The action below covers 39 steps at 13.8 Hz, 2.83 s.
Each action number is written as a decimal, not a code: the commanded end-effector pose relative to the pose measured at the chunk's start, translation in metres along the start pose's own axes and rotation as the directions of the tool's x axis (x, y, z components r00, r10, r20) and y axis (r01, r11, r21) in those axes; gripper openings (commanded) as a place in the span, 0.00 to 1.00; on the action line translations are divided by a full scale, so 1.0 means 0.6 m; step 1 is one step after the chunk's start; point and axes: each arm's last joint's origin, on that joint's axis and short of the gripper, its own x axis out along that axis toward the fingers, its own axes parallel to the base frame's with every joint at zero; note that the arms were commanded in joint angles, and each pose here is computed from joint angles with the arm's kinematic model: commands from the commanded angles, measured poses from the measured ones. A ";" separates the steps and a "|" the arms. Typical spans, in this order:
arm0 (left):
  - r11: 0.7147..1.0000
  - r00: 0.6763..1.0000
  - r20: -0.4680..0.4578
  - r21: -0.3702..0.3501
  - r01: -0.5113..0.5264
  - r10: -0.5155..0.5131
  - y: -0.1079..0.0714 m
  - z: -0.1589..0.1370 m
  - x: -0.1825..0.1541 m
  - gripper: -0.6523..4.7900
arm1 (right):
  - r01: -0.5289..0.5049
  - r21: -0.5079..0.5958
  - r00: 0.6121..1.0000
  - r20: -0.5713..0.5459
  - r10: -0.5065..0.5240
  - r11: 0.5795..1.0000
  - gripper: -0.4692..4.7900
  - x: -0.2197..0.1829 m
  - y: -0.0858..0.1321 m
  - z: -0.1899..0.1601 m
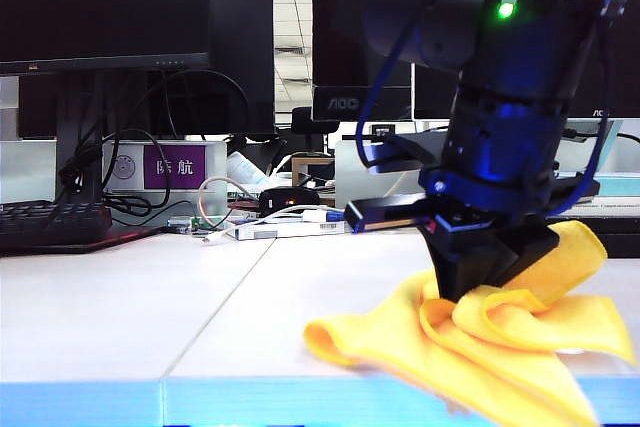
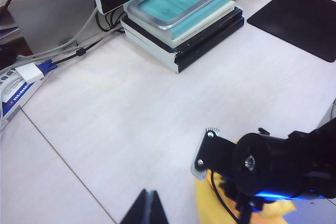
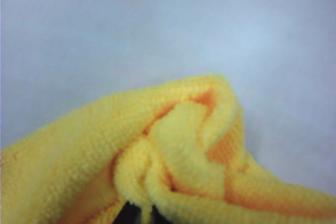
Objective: Wipe the table from back to front using the rag.
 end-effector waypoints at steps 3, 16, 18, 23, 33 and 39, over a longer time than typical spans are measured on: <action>1.000 1.000 0.024 0.005 0.003 -0.003 0.000 0.005 -0.005 0.11 | 0.028 0.025 0.995 0.093 -0.030 0.999 0.09 0.015 0.004 0.011; 1.000 0.999 0.021 0.002 0.026 -0.026 -0.002 0.004 -0.005 0.11 | 0.074 0.125 0.974 0.202 -0.099 0.989 0.09 0.088 -0.056 0.054; 1.000 0.999 0.021 0.002 0.026 -0.026 -0.002 0.004 -0.005 0.11 | 0.072 0.138 0.967 0.234 -0.103 0.988 0.09 0.090 -0.068 0.062; 1.000 0.999 0.021 0.002 0.026 -0.026 -0.002 0.004 -0.005 0.11 | 0.083 0.105 0.951 0.290 -0.110 0.991 0.09 0.097 -0.078 0.077; 1.000 0.999 0.020 -0.002 0.027 -0.027 -0.002 0.004 -0.005 0.11 | 0.072 0.092 0.956 0.276 -0.095 0.993 0.09 0.147 -0.088 0.114; 1.000 0.999 0.018 -0.009 0.029 -0.029 -0.002 0.004 -0.005 0.11 | 0.095 0.113 0.938 0.323 -0.127 0.989 0.09 0.172 -0.109 0.175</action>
